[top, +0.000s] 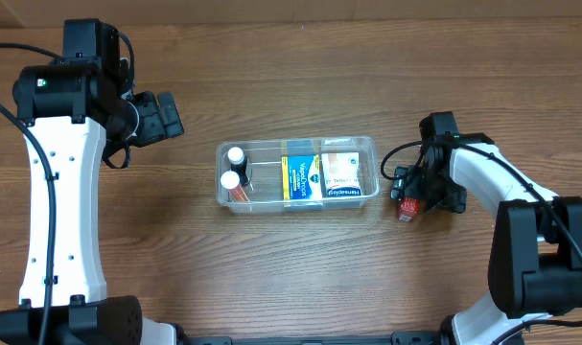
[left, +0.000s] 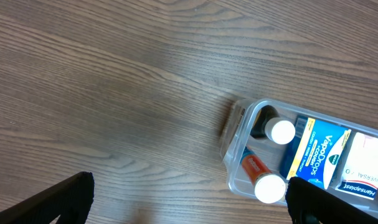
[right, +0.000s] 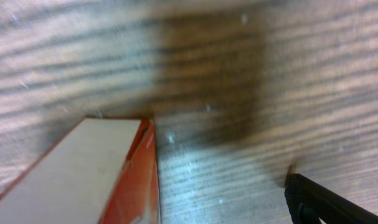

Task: Pack container
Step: 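Grasp the red-and-white medicine box with the right gripper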

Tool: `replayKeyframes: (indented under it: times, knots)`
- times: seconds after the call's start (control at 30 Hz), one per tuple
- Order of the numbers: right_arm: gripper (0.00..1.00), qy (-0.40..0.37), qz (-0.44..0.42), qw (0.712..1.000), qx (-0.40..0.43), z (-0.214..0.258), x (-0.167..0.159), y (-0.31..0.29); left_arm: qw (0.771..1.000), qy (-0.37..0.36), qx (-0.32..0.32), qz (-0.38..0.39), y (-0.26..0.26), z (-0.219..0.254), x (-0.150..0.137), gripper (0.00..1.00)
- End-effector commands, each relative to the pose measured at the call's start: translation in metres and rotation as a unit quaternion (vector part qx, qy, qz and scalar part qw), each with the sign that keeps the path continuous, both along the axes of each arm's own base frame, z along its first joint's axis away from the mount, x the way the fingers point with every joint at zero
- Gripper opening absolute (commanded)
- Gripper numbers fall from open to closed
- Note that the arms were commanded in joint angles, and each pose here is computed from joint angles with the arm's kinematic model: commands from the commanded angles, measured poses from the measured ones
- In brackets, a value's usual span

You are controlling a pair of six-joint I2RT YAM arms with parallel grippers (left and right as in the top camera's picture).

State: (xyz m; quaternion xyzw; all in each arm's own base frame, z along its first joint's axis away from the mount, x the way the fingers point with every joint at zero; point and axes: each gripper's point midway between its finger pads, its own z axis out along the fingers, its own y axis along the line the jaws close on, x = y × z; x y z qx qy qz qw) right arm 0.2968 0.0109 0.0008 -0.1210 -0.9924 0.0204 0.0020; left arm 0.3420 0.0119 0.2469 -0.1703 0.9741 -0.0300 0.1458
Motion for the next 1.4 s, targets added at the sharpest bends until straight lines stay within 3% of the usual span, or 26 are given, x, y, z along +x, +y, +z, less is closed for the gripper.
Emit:
replayKeyframes:
  times: [0.0, 0.23, 0.7, 1.07, 1.37]
  knots:
    - [1.00, -0.047, -0.005, 0.999, -0.014, 0.033, 0.022, -0.006, 1.000, -0.019, 0.019, -0.005, 0.005, 0.012, 0.000, 1.00]
    - [1.00, -0.179, -0.007, 0.984, -0.007, 0.123, 0.043, -0.005, 1.000, -0.022, 0.020, -0.004, 0.006, 0.013, 0.001, 1.00]
    - [1.00, -0.078, 0.026, 0.996, 0.018, 0.090, 0.003, 0.004, 1.000, -0.023, 0.019, -0.004, 0.005, 0.013, 0.002, 1.00]
    - [1.00, -0.056, 0.008, 0.998, -0.008, 0.079, -0.002, -0.005, 1.000, -0.023, 0.018, -0.005, 0.005, 0.013, 0.002, 1.00]
    - [1.00, -0.043, 0.029, 0.998, 0.031, 0.072, -0.004, 0.009, 1.000, -0.023, 0.018, -0.005, 0.005, 0.013, 0.002, 1.00]
